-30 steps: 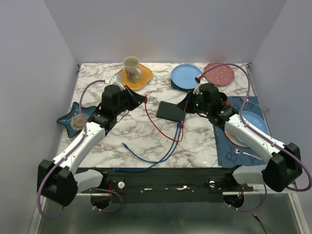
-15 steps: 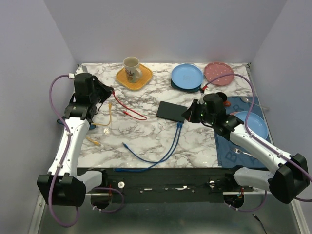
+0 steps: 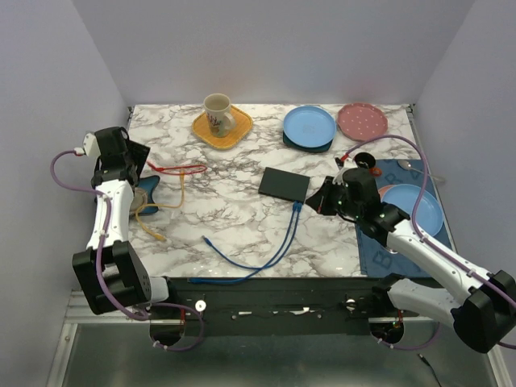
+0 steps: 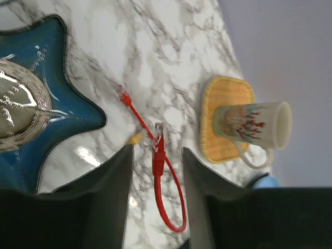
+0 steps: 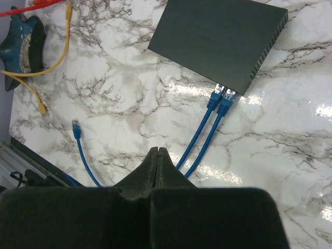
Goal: Pull the plug from the switch port
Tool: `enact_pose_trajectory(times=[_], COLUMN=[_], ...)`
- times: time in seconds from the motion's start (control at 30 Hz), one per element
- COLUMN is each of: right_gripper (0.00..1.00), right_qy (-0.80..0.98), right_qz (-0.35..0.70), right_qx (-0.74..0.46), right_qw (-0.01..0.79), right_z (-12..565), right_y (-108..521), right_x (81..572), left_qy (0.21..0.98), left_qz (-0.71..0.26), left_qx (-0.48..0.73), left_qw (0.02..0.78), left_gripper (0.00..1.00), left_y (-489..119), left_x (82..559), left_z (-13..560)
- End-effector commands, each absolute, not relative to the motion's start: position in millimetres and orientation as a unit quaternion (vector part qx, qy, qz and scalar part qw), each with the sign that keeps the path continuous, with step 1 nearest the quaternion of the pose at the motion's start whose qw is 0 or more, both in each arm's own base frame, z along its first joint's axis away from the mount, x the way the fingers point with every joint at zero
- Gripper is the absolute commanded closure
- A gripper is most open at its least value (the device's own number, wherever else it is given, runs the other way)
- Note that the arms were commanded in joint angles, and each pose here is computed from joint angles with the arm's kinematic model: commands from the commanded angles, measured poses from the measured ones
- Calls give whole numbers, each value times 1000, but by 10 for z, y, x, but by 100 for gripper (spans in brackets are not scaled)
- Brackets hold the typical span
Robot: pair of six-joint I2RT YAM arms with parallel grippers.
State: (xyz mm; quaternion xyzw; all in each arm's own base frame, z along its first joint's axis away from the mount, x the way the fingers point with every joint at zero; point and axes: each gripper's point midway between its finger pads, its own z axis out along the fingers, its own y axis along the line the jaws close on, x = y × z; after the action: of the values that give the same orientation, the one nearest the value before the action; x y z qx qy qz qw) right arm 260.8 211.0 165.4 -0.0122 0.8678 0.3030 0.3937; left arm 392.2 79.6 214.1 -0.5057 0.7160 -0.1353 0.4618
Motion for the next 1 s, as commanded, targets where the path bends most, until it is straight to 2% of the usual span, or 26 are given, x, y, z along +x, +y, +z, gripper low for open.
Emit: enact_pose_trajectory(times=[0.0,0.07,0.1,0.27,0.37,0.4,0.53,0.7,0.97], right_gripper=[99,99,99,99,99,99,99,99,99], right_qy=[873,875,875,882,891,897,908,915,927], right_qz=[295,294,294,265,227,215,189,162,140], right_qx=[-1,-1,-1,25,60,66,100,155,183], right_qw=[389,385,385,390,389,380,361,335,297], right_z=[1559,1541,1549,1465,1304,1210,1001,753,464], right_y=[2079,2101,2112,2043,1940,1928,1851,1675,1646], right_x=[2611,2636,2653,2773,2883,2904,3007,3147,3395], left_qy=[727,728,726,725,745,765,809,854,885], left_qz=[-147,-163,-169,-194,-232,-241,-251,-254,-240], left_qx=[-513,-509,-506,-489,-424,-382,-305,-291,-272], left_qw=[432,429,434,444,460,459,436,349,291], left_gripper=[19,4,1,1,1,4,13,27,36], left_y=[778,715,702,577,57,-353,-1169,-1623,-1955], left_x=[3965,3956,3949,3985,4053,4042,3970,3993,4121], left_z=[1905,1858,1893,2105,2214,2194,1840,1130,649])
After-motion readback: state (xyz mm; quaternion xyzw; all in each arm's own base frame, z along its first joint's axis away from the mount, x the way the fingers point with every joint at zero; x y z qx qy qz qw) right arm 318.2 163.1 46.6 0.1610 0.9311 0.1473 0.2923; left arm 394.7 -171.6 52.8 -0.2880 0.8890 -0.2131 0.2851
